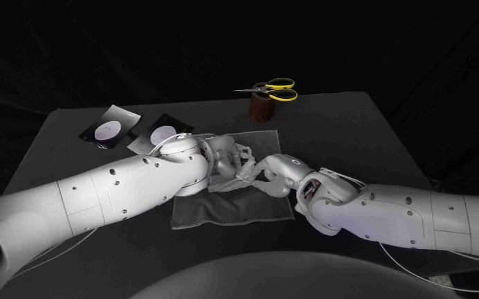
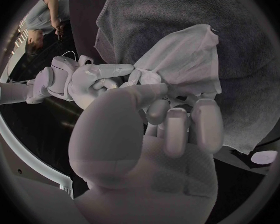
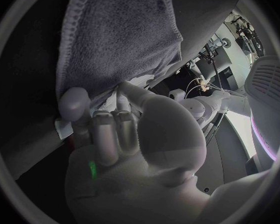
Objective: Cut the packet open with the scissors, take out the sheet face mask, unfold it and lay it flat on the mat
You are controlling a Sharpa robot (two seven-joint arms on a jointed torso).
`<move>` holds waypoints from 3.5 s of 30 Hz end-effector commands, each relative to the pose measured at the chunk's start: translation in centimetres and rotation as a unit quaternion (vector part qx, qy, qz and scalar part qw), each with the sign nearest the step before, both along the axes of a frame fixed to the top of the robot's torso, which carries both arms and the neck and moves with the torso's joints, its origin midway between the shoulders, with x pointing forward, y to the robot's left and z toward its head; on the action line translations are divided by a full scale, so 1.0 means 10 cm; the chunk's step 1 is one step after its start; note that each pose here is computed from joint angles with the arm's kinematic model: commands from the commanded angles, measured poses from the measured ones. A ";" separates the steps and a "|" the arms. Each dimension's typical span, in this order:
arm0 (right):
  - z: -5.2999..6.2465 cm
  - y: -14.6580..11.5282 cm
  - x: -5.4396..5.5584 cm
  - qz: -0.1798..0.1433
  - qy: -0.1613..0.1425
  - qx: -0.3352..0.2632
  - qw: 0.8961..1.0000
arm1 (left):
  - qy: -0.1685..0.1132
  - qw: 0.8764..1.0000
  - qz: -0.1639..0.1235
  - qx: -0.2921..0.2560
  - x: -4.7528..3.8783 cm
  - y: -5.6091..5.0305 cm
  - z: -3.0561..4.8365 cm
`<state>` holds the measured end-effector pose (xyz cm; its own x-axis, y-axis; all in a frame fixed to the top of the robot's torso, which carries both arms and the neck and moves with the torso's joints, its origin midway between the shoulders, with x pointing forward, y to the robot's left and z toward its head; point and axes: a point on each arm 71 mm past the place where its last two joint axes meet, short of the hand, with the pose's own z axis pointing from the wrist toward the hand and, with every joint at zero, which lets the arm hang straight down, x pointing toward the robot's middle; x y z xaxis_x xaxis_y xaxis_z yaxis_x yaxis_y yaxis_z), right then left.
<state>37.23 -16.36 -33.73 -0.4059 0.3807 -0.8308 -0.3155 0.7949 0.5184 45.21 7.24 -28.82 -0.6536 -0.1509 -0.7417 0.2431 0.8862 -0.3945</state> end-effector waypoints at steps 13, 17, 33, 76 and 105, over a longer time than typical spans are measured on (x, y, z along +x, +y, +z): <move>-0.13 -0.04 -0.06 0.000 0.037 -0.030 0.999 | 0.030 0.999 -0.016 -0.023 -0.075 -0.08 0.013; -0.13 -0.04 -0.06 0.000 0.037 -0.030 0.999 | 0.025 1.000 -0.015 -0.009 -0.054 -0.07 0.000; -0.13 -0.04 -0.06 -0.002 0.037 -0.031 0.999 | 0.001 0.999 -0.025 0.046 -0.012 -0.09 -0.032; -0.14 -0.03 -0.05 -0.003 0.037 -0.034 0.999 | 0.010 0.993 -0.060 0.101 -0.071 -0.25 -0.124; -0.14 -0.05 -0.05 -0.004 0.039 -0.037 0.999 | 0.003 1.000 -0.022 0.015 -0.032 -0.19 -0.061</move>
<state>37.30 -16.31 -33.73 -0.4012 0.3757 -0.8354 -0.3134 0.8007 0.5106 44.91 5.33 -29.24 -0.6616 -0.0380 -0.7489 0.3055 0.8984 -0.3156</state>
